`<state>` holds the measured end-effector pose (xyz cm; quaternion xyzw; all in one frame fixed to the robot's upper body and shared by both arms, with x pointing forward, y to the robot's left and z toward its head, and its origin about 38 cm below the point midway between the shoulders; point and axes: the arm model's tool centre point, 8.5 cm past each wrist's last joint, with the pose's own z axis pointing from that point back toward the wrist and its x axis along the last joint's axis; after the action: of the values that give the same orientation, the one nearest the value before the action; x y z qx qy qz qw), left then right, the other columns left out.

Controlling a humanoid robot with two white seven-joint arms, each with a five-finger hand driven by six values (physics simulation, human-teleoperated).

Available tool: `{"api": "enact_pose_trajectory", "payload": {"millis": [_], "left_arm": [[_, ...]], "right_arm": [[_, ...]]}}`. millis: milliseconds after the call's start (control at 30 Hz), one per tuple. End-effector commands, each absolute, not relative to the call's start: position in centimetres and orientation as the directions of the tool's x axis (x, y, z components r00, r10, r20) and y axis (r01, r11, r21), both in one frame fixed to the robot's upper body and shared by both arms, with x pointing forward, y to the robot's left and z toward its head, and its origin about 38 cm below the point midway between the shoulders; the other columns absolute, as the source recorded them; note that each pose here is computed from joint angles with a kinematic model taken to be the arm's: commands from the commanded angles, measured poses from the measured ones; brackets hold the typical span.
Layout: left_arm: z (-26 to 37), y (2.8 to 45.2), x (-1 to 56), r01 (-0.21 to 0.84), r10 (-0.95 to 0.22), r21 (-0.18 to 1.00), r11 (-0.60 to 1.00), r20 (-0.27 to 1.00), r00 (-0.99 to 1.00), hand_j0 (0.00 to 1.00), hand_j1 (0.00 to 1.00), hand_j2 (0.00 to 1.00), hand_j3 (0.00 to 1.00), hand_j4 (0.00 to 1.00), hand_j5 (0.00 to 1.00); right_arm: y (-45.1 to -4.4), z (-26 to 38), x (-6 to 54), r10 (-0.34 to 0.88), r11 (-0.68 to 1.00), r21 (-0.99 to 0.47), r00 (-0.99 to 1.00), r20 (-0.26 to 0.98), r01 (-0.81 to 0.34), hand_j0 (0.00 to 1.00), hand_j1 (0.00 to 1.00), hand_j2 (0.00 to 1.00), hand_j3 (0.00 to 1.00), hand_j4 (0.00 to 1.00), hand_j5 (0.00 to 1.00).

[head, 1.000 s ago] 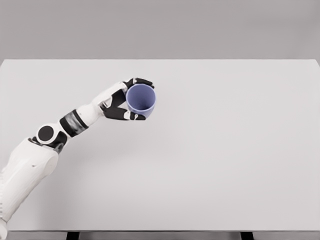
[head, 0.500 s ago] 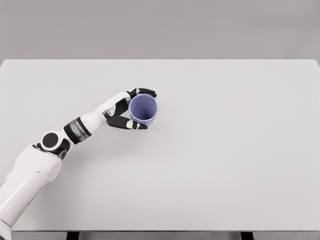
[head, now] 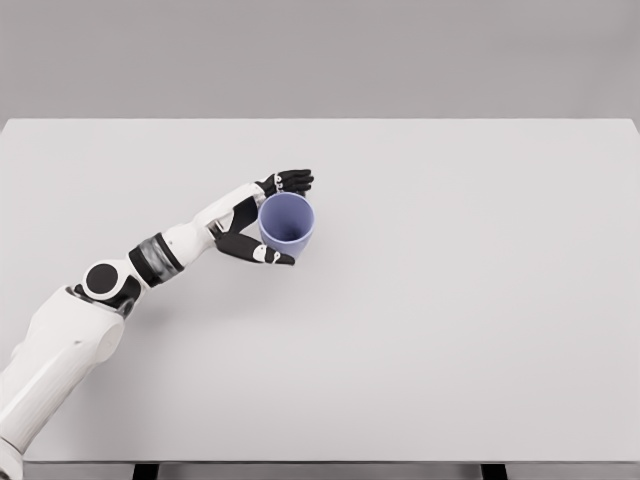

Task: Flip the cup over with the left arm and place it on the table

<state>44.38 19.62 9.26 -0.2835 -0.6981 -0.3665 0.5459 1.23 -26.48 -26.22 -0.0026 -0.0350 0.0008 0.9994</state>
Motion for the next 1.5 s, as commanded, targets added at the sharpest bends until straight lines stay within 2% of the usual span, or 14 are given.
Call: {"api": "enact_pose_trajectory", "payload": {"millis": [0, 667, 1000, 1233, 1300, 1367, 1467], "left_arm": [[9.5, 19.6, 44.4, 0.796, 0.006, 0.198, 0.572, 0.97, -0.245, 1.0, 1.0, 1.0, 1.0, 1.0, 1.0], [13.1, 19.3, 45.9, 0.786, 0.021, 0.258, 0.562, 0.945, -0.325, 1.0, 1.0, 1.0, 1.0, 1.0, 1.0], [16.7, 22.4, 46.6, 0.75, -0.029, 0.349, 0.561, 0.915, -0.403, 1.0, 1.0, 1.0, 1.0, 1.0, 1.0], [19.7, 30.3, 46.6, 0.674, -0.219, 0.486, 0.556, 0.869, -0.444, 1.0, 1.0, 1.0, 1.0, 1.0, 1.0], [19.8, 31.6, 46.2, 0.649, -0.297, 0.564, 0.511, 0.824, -0.482, 1.0, 1.0, 1.0, 1.0, 1.0, 1.0], [19.2, 31.9, 45.7, 0.613, -0.408, 0.695, 0.376, 0.718, -0.564, 1.0, 1.0, 1.0, 1.0, 1.0, 1.0], [17.7, 32.9, 45.7, 0.613, -0.492, 0.726, 0.313, 0.676, -0.548, 1.0, 1.0, 1.0, 1.0, 1.0, 1.0]], "right_arm": [[-26.5, -26.2, 1.2, 0.001, 1.0, -0.005, 0.998, 0.069, -0.001, 1.0, 1.0, 1.0, 1.0, 1.0, 1.0], [-26.5, -26.2, 1.2, 0.001, 1.0, -0.005, 0.998, 0.069, -0.001, 1.0, 1.0, 1.0, 1.0, 1.0, 1.0], [-26.5, -26.2, 1.2, 0.001, 1.0, -0.005, 0.998, 0.069, -0.001, 1.0, 1.0, 1.0, 1.0, 1.0, 1.0], [-26.5, -26.2, 1.2, 0.001, 1.0, -0.005, 0.998, 0.069, -0.001, 1.0, 1.0, 1.0, 1.0, 1.0, 1.0], [-26.5, -26.2, 1.3, 0.002, 1.0, -0.005, 0.998, 0.071, -0.001, 1.0, 1.0, 1.0, 1.0, 1.0, 1.0], [-26.5, -26.2, 1.3, 0.003, 1.0, -0.005, 0.998, 0.07, -0.003, 1.0, 1.0, 1.0, 1.0, 1.0, 1.0], [-26.5, -26.2, 1.2, 0.001, 1.0, -0.005, 0.998, 0.069, -0.001, 1.0, 1.0, 1.0, 1.0, 1.0, 1.0]]}}
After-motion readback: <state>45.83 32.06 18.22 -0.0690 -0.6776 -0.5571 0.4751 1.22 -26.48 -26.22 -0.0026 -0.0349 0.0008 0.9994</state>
